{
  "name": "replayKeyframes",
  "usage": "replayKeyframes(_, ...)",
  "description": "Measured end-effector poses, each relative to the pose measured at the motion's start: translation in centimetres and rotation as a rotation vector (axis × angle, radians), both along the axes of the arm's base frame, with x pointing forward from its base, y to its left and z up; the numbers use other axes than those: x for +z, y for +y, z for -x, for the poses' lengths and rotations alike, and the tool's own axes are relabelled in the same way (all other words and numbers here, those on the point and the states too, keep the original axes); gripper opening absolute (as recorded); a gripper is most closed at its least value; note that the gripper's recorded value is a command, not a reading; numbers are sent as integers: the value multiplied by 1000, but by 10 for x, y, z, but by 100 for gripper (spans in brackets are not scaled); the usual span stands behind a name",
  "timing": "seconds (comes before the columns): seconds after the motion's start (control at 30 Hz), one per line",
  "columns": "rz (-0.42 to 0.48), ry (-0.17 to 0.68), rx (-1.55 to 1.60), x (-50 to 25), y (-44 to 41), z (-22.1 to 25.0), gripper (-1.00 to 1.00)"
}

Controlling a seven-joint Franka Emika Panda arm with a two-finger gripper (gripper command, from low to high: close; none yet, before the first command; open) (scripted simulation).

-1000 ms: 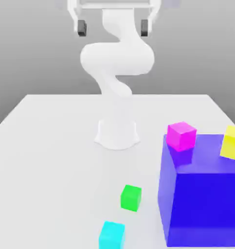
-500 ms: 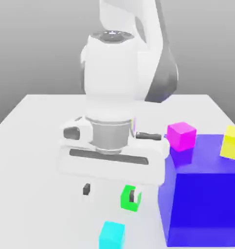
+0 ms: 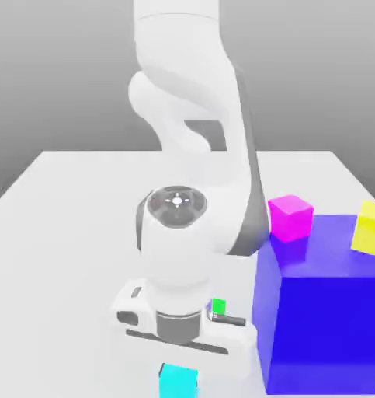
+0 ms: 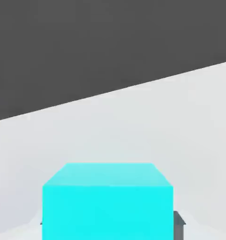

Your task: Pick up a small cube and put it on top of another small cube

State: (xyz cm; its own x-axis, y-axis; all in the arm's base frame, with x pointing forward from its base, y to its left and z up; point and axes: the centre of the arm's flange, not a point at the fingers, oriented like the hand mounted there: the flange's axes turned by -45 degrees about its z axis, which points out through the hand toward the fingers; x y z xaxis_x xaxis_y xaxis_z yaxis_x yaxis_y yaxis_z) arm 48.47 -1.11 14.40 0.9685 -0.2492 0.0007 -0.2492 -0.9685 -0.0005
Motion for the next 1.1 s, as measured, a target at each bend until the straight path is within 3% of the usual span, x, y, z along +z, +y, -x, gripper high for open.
replayKeyframes(0.2,-19,-13,-14,60,11,-6,-100)
replayKeyframes(0.63,-146,36,-539,136,49,48,-100)
replayKeyframes(0.77,-116,64,-742,129,50,84,-100)
replayKeyframes(0.93,-23,6,-892,106,54,124,-100)
replayKeyframes(1.1,7,-8,-961,88,49,132,-100)
